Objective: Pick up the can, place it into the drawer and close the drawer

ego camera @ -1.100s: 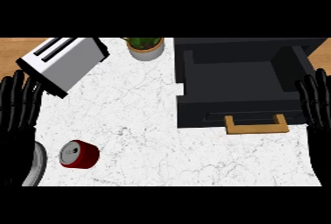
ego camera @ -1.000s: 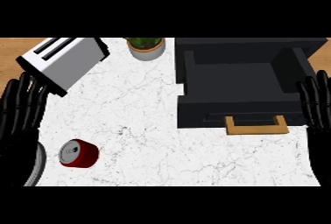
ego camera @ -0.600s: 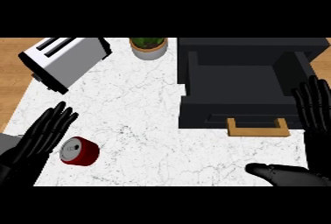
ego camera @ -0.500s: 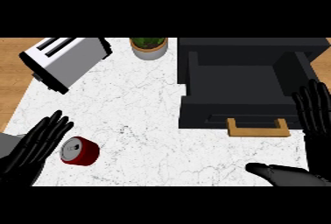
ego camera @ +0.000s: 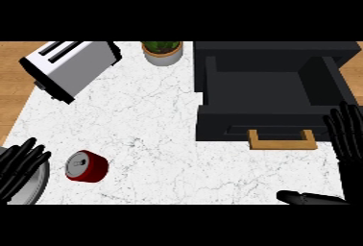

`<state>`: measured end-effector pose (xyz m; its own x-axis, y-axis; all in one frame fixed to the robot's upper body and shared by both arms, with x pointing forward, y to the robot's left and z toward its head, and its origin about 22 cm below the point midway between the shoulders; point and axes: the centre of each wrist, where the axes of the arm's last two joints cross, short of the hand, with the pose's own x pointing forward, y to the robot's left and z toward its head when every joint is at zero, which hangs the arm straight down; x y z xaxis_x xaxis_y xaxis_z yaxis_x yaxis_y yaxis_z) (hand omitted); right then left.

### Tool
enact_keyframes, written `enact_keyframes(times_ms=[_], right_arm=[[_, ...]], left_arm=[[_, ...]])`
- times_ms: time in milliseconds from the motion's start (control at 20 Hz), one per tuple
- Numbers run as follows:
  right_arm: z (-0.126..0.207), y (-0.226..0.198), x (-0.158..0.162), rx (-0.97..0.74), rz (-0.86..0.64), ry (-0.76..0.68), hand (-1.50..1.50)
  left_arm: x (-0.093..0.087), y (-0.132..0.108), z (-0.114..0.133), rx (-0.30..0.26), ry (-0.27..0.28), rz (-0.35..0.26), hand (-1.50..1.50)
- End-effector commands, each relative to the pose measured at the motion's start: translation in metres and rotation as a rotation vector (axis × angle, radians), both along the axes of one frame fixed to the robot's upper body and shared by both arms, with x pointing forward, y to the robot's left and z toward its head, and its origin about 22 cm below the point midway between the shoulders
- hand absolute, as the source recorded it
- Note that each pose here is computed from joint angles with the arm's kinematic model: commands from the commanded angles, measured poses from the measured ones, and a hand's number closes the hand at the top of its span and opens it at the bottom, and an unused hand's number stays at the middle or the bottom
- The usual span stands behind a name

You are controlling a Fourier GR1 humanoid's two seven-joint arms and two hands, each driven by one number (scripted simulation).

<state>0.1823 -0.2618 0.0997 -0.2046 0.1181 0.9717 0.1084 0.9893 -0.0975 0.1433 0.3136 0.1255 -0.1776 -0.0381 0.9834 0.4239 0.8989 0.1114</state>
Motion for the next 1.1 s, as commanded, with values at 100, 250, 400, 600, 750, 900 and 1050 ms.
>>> enact_keyframes(times_ms=[100,250,400,600,750,900,1050], right_arm=[[0.003,-0.024,-0.012,-0.005,0.008,-0.002,-1.5],[-0.007,-0.016,-0.016,0.001,0.0,-0.024,-1.5],[-0.006,-0.018,-0.013,0.004,0.007,-0.011,-1.5],[-0.024,-0.023,-0.011,-0.003,-0.009,-0.007,-1.5],[-0.017,-0.011,-0.004,-0.018,0.02,-0.008,-1.5],[-0.011,-0.014,-0.021,0.0,-0.003,0.005,-1.5],[-0.016,-0.028,-0.012,-0.007,-0.005,-0.018,-1.5]], left_arm=[[0.0,0.022,0.003,-0.022,0.042,0.028,-1.5],[-0.003,0.029,0.0,-0.004,0.047,0.065,-1.5],[0.01,0.021,-0.026,-0.009,0.043,0.038,-1.5],[0.019,0.003,-0.021,-0.011,0.045,0.061,-1.5],[0.037,0.035,-0.041,-0.009,0.065,0.068,-1.5],[0.009,0.032,-0.049,-0.009,0.071,0.079,-1.5],[0.031,0.001,-0.069,-0.001,0.094,0.064,-1.5]])
